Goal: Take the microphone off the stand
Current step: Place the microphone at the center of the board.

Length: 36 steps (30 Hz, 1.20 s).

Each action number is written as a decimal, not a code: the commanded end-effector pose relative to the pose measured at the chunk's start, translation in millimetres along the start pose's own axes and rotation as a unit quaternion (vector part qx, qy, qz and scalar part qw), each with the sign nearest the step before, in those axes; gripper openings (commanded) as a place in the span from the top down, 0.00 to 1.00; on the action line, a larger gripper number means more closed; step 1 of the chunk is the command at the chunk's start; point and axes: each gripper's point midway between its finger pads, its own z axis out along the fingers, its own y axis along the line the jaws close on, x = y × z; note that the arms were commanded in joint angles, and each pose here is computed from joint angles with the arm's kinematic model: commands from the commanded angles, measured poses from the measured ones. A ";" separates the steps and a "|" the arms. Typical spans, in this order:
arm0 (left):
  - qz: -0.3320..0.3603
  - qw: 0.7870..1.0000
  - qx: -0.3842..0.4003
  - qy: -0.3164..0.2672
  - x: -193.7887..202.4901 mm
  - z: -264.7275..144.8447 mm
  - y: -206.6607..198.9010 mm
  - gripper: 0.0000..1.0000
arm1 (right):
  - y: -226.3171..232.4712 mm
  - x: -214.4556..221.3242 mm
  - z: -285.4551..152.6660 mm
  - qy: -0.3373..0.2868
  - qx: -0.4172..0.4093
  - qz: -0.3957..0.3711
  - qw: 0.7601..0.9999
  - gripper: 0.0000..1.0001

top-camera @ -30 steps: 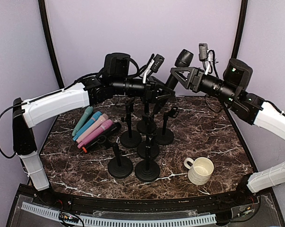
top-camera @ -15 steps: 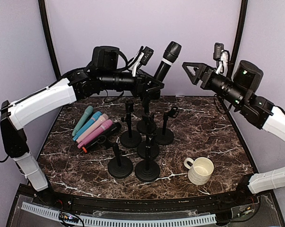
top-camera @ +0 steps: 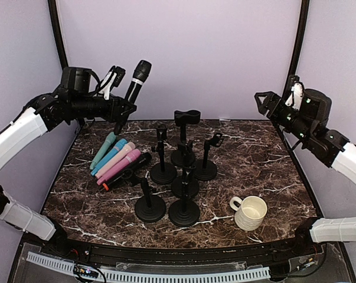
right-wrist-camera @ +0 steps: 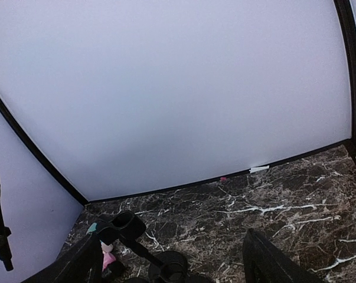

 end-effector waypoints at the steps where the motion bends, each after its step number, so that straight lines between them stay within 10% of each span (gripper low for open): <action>1: -0.038 0.994 -0.058 0.086 78.4 -9.8 39.5 0.97 | -7.6 0.2 -2.9 0.001 0.006 0.011 1.000 0.18; 20: -0.093 0.962 -0.041 0.254 238.2 23.1 52.4 0.97 | -19.4 8.8 0.6 0.008 0.015 0.027 0.999 0.17; 36: -0.061 0.942 -0.009 0.330 274.8 58.4 39.8 0.93 | -24.4 9.1 1.0 0.008 0.023 0.031 0.999 0.17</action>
